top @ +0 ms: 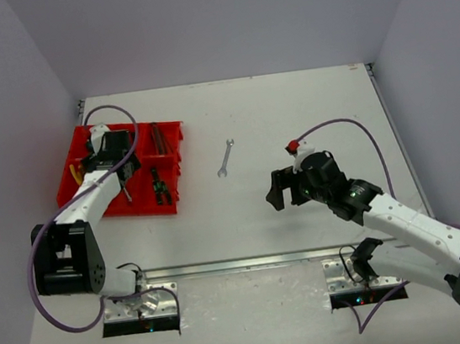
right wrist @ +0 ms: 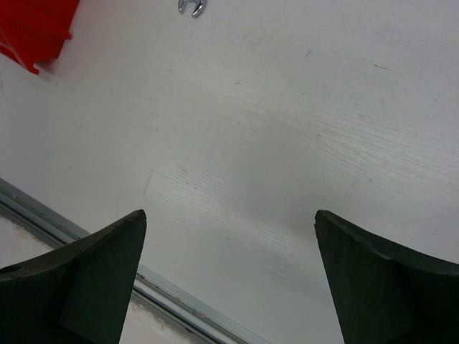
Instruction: Sort the tools into containers
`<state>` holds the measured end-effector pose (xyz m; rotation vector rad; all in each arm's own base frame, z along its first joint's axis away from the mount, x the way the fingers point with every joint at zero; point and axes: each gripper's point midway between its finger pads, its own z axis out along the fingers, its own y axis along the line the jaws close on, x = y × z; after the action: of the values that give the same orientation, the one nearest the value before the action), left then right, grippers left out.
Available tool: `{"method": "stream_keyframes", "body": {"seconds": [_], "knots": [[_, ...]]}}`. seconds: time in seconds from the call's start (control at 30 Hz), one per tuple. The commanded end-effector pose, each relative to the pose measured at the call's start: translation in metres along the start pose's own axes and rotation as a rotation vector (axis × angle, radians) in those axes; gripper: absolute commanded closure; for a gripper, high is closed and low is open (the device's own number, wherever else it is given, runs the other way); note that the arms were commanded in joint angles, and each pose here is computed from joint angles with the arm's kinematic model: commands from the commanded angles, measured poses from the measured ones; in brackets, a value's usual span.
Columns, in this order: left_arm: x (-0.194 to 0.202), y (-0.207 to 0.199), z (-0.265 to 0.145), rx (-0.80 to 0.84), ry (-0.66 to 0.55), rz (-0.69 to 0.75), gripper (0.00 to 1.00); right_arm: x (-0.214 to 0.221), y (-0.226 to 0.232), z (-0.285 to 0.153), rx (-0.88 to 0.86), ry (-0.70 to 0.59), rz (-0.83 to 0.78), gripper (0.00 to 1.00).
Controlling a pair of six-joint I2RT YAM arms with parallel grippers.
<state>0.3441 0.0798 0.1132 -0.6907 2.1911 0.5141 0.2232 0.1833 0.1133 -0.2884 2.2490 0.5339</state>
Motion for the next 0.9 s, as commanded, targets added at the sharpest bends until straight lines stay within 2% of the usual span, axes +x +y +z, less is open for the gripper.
{"method": "stream_keyframes", "body": {"seconds": [0.0, 0.03, 0.1, 0.17, 0.33, 0.4, 0.5, 0.6, 0.7, 0.73, 0.8, 0.83, 0.87], "knots": [[-0.046, -0.003, -0.023, 0.06, -0.081, -0.071, 0.09, -0.008, 0.007, 0.006, -0.03, -0.02, 0.017, 0.01], [-0.058, -0.001, -0.037, 0.081, -0.105, -0.096, 0.0, -0.008, 0.007, 0.009, -0.023, -0.016, 0.025, 0.01], [-0.084, 0.0, -0.064, 0.149, -0.169, -0.172, 0.0, -0.008, 0.003, 0.014, 0.016, -0.002, 0.066, 0.01], [-0.105, 0.005, -0.101, 0.24, -0.238, -0.288, 0.0, 0.0, -0.016, 0.023, 0.16, 0.045, 0.173, 0.01], [-0.091, 0.004, -0.153, 0.472, -0.256, -0.418, 0.0, -0.002, -0.033, 0.045, 0.431, 0.123, 0.438, 0.01], [-0.075, 0.004, -0.157, 0.517, -0.249, -0.399, 0.0, 0.001, -0.029, 0.053, 0.473, 0.176, 0.473, 0.01], [-0.049, 0.006, -0.16, 0.553, -0.237, -0.343, 0.0, -0.016, -0.005, 0.085, 0.412, 0.223, 0.409, 0.01], [-0.017, -0.006, -0.163, 0.661, -0.208, -0.18, 0.0, -0.031, 0.007, 0.125, 0.428, 0.27, 0.386, 0.03], [-0.009, -0.009, -0.168, 0.696, -0.222, -0.185, 0.0, -0.038, -0.003, 0.145, 0.542, 0.27, 0.398, 0.03], [-0.011, -0.008, -0.17, 0.697, -0.23, -0.185, 0.0, -0.055, 0.004, 0.155, 0.54, 0.234, 0.421, 0.03], [-0.009, -0.01, -0.171, 0.709, -0.225, -0.186, 0.0, -0.063, 0.002, 0.171, 0.572, 0.226, 0.416, 0.04], [-0.008, -0.015, -0.175, 0.741, -0.227, -0.176, 0.0, -0.051, -0.004, 0.191, 0.618, 0.272, 0.39, 0.08], [-0.005, -0.02, -0.178, 0.763, -0.22, -0.161, 0.0, -0.06, -0.002, 0.196, 0.619, 0.267, 0.376, 0.09]]}}
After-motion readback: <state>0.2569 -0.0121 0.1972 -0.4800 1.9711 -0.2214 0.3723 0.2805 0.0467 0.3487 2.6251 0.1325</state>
